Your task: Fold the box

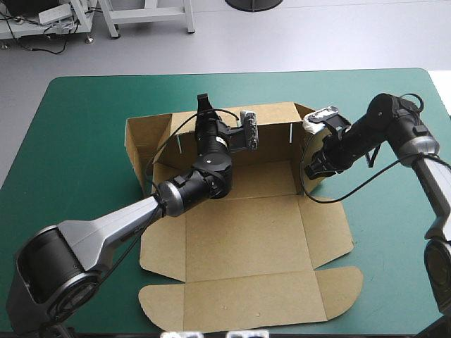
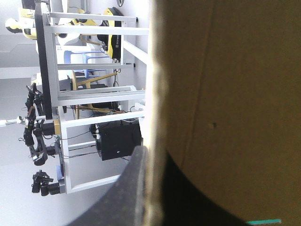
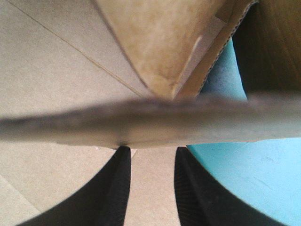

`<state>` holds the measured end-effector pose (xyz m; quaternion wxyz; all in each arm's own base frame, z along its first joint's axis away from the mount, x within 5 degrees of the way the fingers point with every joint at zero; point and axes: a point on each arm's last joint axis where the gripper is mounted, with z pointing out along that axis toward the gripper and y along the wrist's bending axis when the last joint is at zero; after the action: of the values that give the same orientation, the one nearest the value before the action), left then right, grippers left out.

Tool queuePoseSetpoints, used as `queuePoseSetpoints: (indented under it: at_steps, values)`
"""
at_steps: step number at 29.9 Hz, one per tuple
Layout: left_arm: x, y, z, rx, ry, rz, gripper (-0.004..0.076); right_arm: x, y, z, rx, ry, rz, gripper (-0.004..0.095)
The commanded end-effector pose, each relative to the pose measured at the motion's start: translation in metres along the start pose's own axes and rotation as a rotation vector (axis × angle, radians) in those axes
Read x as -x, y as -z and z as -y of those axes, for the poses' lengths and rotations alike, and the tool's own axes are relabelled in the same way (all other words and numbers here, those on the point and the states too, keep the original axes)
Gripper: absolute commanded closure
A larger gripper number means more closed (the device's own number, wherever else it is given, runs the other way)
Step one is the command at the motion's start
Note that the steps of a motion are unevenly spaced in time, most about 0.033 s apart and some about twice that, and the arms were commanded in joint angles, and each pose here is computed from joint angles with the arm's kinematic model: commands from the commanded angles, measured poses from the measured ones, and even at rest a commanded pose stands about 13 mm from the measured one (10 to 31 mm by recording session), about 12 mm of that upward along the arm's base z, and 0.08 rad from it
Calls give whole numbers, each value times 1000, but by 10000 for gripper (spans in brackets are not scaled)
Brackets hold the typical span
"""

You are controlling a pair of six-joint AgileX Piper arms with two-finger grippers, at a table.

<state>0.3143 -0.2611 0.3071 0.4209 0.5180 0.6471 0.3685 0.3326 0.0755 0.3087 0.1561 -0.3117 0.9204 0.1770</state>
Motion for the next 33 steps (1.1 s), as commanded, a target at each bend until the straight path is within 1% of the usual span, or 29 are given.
queuePoseSetpoints:
  at_steps: [1,3,5,7,12,16,18,20,23,26,29,33]
  values:
    - [-5,12,-23,52,63,-5,729,2,22,-13,-10,63,46,607]
    - [-5,12,-23,52,63,-5,729,0,22,-11,-33,72,29,607]
    - [-6,12,-23,54,62,-10,729,-1,22,-6,-81,87,15,608]
    - [-7,12,-23,56,62,-18,729,-2,24,0,-127,63,19,608]
    - [-7,12,-23,57,62,-22,729,3,48,20,-210,-55,126,608]
    - [-7,12,-23,56,64,-22,729,7,77,36,-285,-91,220,608]
    - [-7,12,-23,56,49,-25,729,9,91,45,-329,-123,293,608]
    - [-7,12,-23,56,43,-25,729,11,100,53,-356,-148,364,608]
    - [-7,12,-23,57,40,-25,729,14,96,64,-323,-193,422,610]
    - [-7,12,-23,59,39,-24,729,19,79,77,-287,-220,428,610]
    - [-7,12,-23,59,39,-24,729,27,59,88,-210,-250,455,610]
    - [-7,12,-24,68,31,-23,729,32,42,93,-107,-266,471,610]
